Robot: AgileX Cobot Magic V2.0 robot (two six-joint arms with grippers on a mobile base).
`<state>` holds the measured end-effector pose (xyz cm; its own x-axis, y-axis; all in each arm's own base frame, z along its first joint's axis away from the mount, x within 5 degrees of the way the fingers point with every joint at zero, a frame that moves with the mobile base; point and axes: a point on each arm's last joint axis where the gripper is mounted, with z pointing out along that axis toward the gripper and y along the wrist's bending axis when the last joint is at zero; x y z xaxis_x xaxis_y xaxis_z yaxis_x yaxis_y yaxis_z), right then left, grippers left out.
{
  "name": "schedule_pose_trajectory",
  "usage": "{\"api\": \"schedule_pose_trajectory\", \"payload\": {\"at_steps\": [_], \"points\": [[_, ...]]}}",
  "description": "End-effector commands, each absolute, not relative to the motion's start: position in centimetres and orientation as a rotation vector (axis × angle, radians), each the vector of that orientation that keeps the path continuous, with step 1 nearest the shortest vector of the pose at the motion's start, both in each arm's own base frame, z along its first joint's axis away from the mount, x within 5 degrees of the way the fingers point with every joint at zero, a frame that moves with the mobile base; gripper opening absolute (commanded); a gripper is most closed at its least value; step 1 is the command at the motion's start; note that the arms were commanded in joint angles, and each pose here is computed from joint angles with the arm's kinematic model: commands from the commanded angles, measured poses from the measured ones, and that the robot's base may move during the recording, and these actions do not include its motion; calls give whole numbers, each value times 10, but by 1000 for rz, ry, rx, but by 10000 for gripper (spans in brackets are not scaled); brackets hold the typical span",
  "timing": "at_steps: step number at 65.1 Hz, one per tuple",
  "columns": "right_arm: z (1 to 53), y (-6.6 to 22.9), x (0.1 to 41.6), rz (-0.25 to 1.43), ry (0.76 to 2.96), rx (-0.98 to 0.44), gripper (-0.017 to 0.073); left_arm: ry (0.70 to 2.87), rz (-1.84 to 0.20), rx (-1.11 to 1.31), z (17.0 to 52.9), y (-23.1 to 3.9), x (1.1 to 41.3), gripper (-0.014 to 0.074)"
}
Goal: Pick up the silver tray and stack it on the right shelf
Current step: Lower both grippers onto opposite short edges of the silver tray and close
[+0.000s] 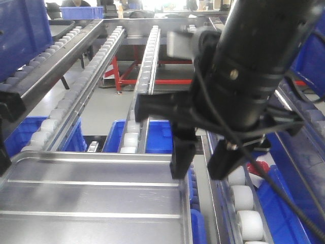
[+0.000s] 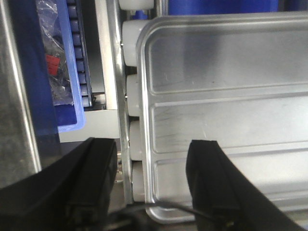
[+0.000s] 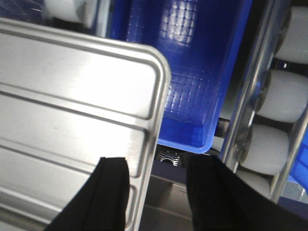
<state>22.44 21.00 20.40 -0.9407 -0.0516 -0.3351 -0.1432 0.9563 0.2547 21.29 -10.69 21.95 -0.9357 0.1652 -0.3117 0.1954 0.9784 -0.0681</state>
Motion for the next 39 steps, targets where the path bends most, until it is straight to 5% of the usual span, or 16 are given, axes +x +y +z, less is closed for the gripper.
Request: {"api": "schedule_pose_trajectory", "payload": {"at_steps": [1, 39], "points": [[218, 216, 231, 461, 2693, -150, 403, 2744, -184, 251, 231, -113, 220, 262], [199, 223, 238, 450, 2705, -153, 403, 2785, -174, 219, 206, -120, 234, 262]]}}
